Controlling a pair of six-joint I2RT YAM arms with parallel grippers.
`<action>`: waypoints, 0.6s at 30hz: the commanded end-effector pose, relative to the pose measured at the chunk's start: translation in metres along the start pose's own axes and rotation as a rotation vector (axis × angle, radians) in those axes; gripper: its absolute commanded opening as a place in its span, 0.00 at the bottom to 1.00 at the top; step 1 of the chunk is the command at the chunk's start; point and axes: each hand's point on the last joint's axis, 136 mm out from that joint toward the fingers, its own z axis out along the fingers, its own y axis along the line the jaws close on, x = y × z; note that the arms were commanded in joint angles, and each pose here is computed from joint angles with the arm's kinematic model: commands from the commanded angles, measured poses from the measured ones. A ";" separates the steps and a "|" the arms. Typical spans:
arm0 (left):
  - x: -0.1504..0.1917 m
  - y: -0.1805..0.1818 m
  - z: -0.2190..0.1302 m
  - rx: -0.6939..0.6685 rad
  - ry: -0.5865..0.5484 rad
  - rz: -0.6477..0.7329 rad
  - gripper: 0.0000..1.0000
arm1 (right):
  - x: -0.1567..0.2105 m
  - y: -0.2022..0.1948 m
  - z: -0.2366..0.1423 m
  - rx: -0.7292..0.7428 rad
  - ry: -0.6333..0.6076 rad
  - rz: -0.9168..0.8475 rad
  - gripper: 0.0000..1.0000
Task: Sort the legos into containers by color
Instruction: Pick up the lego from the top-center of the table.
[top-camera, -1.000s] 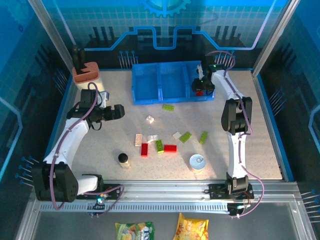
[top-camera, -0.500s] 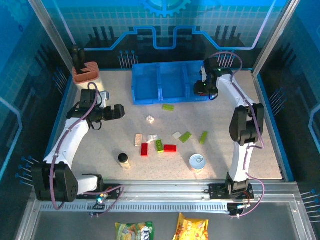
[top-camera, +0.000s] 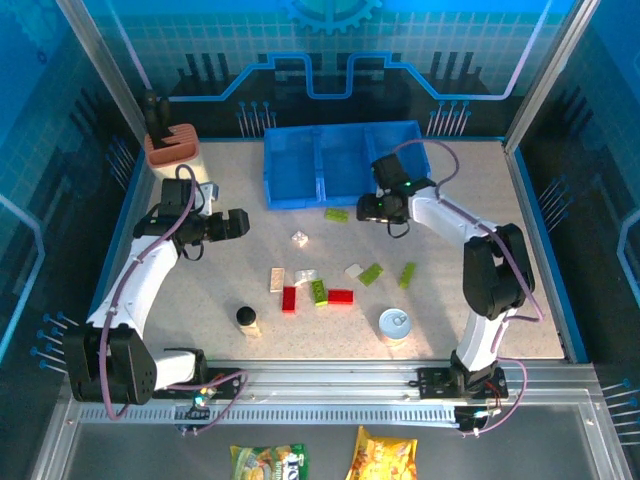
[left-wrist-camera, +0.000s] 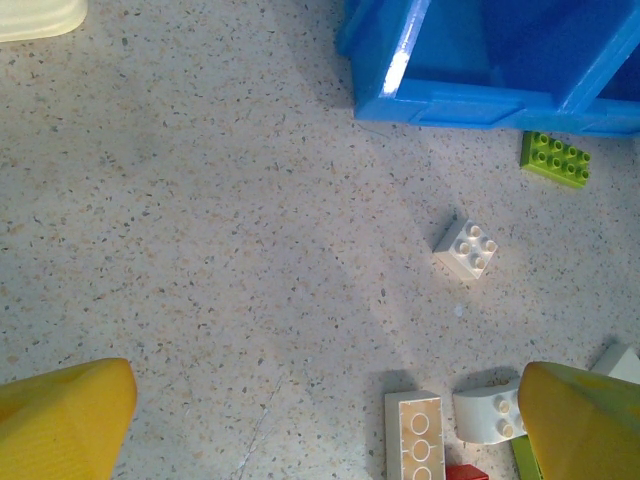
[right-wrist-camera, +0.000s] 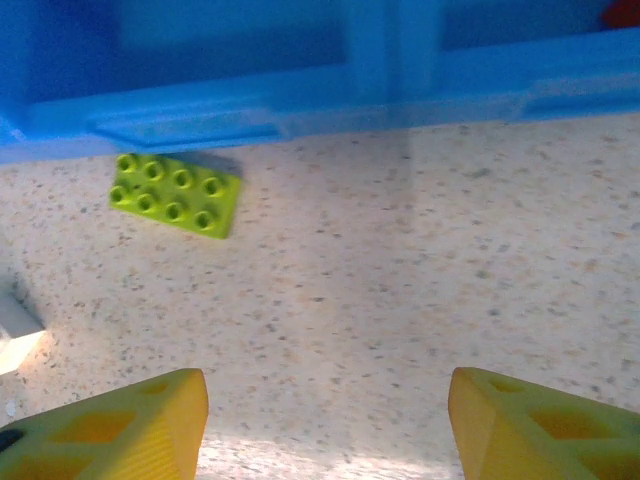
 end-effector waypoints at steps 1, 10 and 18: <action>-0.003 -0.004 -0.007 0.021 -0.022 0.004 0.99 | -0.007 0.011 0.010 0.071 -0.097 0.062 0.68; -0.002 -0.004 -0.008 0.021 -0.024 0.002 0.99 | 0.010 0.049 0.049 0.134 -0.136 0.072 0.78; -0.003 -0.004 -0.010 0.019 -0.030 0.004 0.99 | 0.012 0.074 0.074 0.126 -0.173 0.081 0.89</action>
